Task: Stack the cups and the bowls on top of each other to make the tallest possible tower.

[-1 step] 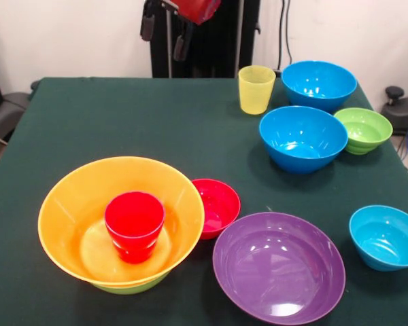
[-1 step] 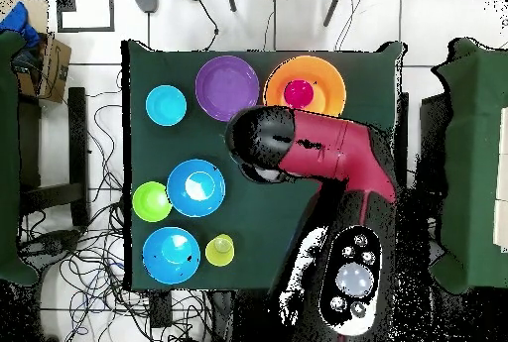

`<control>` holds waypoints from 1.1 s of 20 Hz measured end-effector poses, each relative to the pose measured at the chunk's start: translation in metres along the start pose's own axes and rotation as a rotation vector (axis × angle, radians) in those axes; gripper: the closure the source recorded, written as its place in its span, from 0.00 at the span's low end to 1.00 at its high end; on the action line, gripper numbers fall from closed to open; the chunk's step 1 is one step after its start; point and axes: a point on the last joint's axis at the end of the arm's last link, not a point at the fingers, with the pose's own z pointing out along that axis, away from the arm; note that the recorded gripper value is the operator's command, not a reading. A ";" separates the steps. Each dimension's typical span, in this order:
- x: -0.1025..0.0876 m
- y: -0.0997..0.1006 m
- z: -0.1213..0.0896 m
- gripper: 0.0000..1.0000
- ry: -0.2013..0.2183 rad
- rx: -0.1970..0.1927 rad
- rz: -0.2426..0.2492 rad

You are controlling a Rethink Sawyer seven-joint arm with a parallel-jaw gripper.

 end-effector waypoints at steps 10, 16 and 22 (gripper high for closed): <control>-0.008 0.016 0.012 0.00 0.015 -0.058 -0.179; -0.024 0.023 0.020 0.00 0.013 -0.102 -0.205; -0.032 0.025 0.029 0.00 0.016 -0.132 -0.238</control>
